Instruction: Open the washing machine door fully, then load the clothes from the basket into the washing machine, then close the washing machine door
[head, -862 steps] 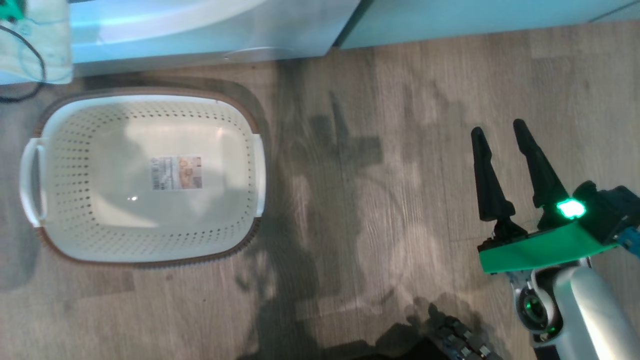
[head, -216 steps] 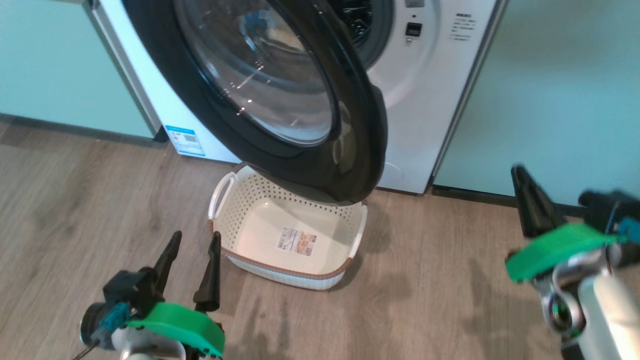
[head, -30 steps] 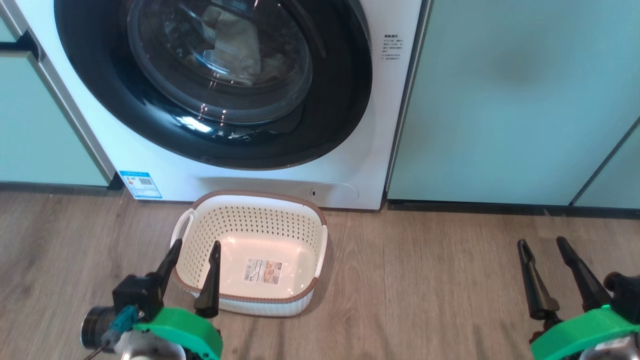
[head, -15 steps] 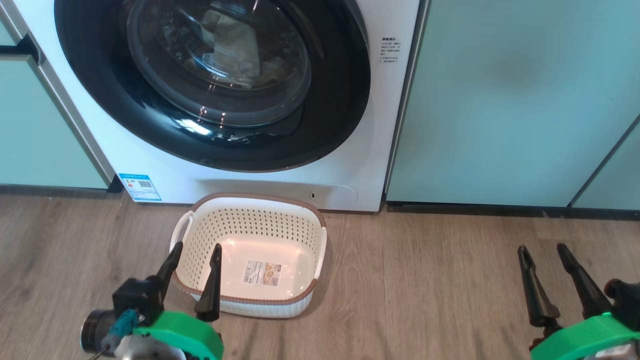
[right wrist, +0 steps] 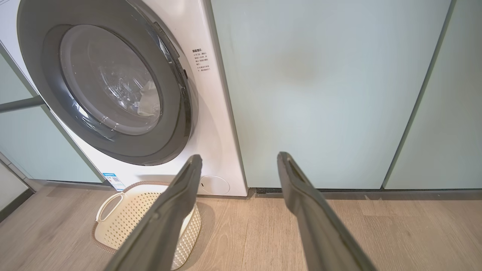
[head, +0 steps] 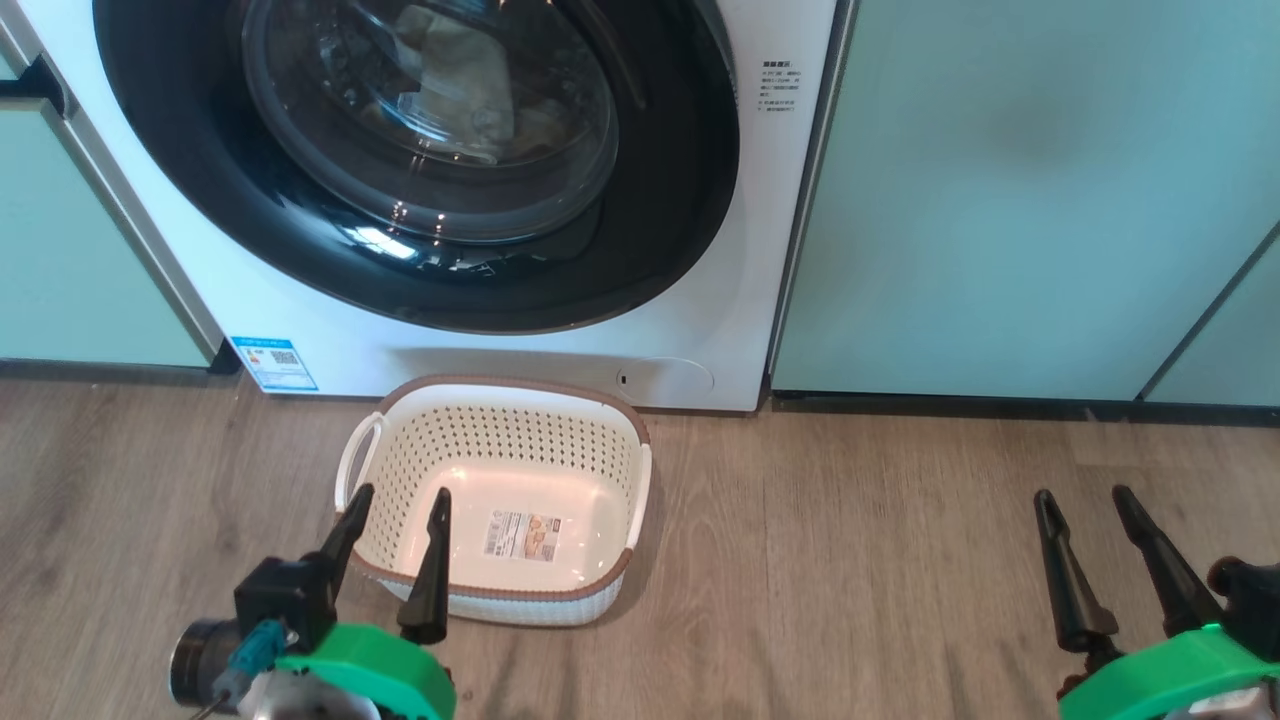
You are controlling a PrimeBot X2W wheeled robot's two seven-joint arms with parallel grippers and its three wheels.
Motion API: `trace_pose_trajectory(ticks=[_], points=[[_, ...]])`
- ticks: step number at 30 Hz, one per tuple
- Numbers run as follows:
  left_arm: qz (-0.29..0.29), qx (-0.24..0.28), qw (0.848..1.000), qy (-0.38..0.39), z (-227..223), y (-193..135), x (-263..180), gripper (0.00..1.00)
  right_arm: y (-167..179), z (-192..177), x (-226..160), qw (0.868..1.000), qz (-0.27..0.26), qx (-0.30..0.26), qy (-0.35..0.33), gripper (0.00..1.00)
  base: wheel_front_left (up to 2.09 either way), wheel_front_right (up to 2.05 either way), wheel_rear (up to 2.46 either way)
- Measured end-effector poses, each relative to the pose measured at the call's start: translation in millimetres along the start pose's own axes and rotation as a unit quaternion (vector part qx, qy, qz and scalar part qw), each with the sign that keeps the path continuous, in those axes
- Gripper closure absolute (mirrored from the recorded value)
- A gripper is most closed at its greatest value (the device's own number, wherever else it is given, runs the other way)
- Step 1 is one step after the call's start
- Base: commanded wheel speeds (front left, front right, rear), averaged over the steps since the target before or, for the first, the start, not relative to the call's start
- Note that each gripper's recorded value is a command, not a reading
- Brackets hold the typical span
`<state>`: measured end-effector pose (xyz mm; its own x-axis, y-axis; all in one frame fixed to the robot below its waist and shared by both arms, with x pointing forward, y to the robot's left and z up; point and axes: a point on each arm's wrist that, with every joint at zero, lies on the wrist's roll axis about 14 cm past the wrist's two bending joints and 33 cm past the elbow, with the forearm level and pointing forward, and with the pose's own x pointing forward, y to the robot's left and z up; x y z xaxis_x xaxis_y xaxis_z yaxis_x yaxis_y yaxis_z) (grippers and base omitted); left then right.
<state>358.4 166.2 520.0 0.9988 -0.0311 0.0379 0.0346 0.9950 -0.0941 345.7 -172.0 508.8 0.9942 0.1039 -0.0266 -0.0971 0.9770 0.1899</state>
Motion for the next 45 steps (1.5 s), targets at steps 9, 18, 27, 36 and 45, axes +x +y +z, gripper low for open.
trace_pose_trajectory(ticks=[9,18,27,36,45], points=[[0.006,-0.005,0.998,0.058,-37.6,-2.1,-12.5,1.0,-3.8,-37.9,-10.0,0.998,-0.009,0.009,0.058,1.0,0.0,0.0,0.0],[0.014,-0.039,0.993,0.111,-67.0,-1.8,-28.1,1.0,-7.3,-66.9,-24.3,0.994,-0.022,0.048,0.101,1.0,0.0,0.0,0.0],[0.027,-0.09,0.988,0.123,-71.5,3.4,-28.7,1.0,-9.2,-66.5,-23.7,0.99,-0.031,0.096,0.095,1.0,0.0,0.0,0.0],[0.032,-0.141,0.981,0.128,-72.5,3.9,-24.5,1.0,-12.3,-62.3,-18.1,0.985,-0.038,0.144,0.087,1.0,0.0,0.0,0.0],[0.042,-0.192,0.971,0.134,-73.9,7.5,-22.8,1.0,-14.4,-63.3,-17.0,0.977,-0.046,0.192,0.085,1.0,0.0,0.0,0.0]])
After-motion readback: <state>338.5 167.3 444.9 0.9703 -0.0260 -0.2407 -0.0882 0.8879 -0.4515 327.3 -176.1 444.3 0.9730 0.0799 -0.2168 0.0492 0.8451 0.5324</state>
